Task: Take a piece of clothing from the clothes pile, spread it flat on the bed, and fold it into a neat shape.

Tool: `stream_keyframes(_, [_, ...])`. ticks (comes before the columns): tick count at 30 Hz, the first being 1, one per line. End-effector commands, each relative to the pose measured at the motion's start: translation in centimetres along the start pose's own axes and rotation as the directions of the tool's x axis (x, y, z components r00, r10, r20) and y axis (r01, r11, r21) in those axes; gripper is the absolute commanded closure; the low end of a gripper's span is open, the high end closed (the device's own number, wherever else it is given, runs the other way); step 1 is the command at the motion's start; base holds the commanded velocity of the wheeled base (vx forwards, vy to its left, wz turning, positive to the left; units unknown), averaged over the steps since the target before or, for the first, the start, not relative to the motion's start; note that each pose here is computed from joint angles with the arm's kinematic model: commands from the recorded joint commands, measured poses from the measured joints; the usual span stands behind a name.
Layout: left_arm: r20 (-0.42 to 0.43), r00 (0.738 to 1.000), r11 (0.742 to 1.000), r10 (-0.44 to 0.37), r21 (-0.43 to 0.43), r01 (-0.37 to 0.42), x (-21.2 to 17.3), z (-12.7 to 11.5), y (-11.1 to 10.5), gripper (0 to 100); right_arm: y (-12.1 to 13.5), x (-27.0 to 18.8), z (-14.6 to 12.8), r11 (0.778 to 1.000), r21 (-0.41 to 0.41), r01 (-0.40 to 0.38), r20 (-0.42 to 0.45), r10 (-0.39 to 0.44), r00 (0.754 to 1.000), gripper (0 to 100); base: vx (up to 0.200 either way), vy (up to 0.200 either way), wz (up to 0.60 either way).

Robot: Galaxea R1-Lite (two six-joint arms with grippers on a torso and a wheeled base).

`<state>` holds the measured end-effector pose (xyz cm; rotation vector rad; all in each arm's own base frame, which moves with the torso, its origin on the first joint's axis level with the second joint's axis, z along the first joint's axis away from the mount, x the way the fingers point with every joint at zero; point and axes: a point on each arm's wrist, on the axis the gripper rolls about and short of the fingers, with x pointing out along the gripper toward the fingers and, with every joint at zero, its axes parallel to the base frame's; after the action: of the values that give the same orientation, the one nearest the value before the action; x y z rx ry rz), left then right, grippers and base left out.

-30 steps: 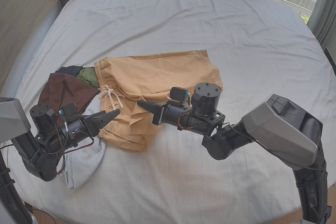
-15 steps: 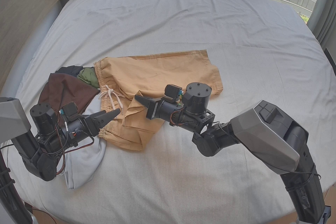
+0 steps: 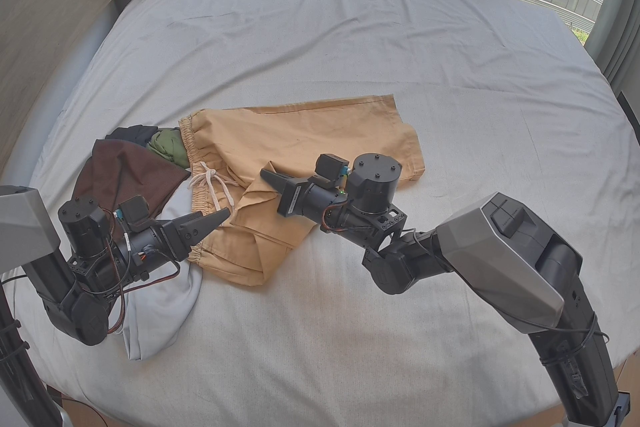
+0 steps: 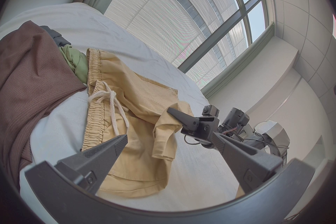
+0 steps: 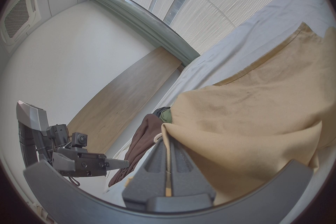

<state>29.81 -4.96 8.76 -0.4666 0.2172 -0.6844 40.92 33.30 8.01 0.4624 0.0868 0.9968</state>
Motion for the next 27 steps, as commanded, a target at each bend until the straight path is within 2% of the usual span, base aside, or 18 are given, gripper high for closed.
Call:
stream_keyframes(1, [-0.001, 1.0, 1.0, 0.0, -0.001, 0.0, 0.0, 0.0, 0.0, 0, 0.1, 0.3, 0.2, 1.0, -0.005, 0.004, 0.021, -0.004, 1.0, 100, 0.0, 0.0, 0.0])
stream_keyframes(12, [-0.003, 1.0, 1.0, -0.001, -0.001, 0.001, 0.1, -0.1, 0.0, 0, 0.3, 0.5, -0.7, 1.0, 0.002, 0.007, -0.002, -0.007, 1.0, 100, 0.0, 0.0, 0.0])
stream_keyframes(13, [-0.003, 1.0, 1.0, -0.001, -0.001, 0.001, 0.1, -0.1, 0.0, 0, 0.2, 0.5, -0.9, 1.0, 0.004, 0.01, -0.007, -0.01, 1.0, 0, 0.0, 0.0, 0.0])
stream_keyframes(21, [-0.017, 1.0, 1.0, 0.008, -0.012, -0.008, 0.2, -0.6, 0.4, 0, 0.3, 0.4, -0.2, 0.999, -0.005, 0.053, 0.043, -0.053, 0.998, 0, 0.0, 0.0, 0.0])
stream_keyframes(27, [-0.015, 1.0, 1.0, 0.007, -0.011, -0.007, 0.2, -0.5, 0.4, 0, 1.2, -1.7, 2.1, 0.997, -0.015, 0.07, 0.058, -0.069, 0.996, 0, 0.0, 0.0, 0.0])
